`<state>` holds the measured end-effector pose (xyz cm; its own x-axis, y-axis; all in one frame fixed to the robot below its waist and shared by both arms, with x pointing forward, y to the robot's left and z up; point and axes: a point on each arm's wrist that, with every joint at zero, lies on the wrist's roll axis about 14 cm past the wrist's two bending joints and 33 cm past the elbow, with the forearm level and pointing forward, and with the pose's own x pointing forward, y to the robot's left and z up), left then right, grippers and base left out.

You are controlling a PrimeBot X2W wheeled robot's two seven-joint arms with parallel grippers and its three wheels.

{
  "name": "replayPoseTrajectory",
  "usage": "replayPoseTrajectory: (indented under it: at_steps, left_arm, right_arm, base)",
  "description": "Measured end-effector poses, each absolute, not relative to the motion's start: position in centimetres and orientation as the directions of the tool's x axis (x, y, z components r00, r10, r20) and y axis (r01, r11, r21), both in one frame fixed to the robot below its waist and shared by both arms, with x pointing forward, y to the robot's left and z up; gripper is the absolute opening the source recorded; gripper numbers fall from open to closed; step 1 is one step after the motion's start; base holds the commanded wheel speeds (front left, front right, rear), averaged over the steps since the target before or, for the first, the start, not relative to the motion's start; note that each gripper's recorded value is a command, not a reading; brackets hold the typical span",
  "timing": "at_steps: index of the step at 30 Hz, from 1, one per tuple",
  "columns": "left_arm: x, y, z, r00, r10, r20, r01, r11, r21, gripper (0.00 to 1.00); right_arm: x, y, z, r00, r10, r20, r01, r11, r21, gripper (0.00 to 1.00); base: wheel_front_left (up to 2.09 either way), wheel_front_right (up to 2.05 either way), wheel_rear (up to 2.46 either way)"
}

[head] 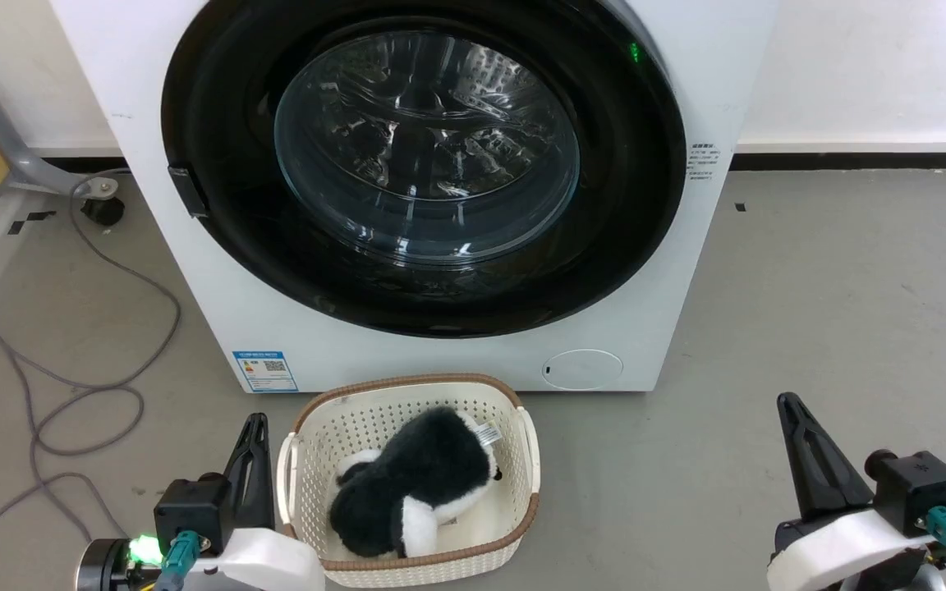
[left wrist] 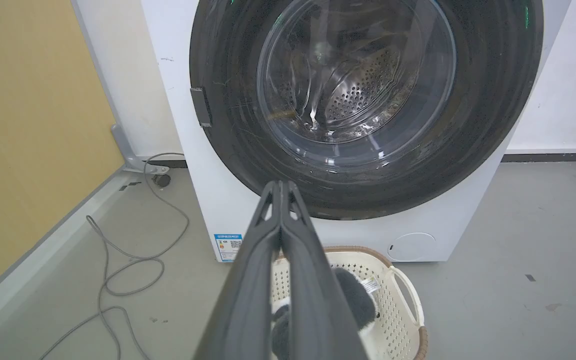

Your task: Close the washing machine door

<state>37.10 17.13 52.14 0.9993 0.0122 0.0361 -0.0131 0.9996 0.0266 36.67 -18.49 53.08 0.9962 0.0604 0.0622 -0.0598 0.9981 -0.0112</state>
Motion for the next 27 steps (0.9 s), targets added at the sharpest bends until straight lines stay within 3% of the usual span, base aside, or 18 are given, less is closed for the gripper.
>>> replayPoseTrajectory:
  at_steps: [27]
  left_arm:
    - [37.0, 17.4, 52.1, 1.0, 0.003, 0.003, -0.003, 0.999, 0.04, 0.0]
  right_arm:
    - [37.0, -17.1, 52.8, 0.995, 0.101, 0.021, -0.101, 0.995, -0.029, 0.0]
  base:
    - [0.0, 0.0, 0.0]
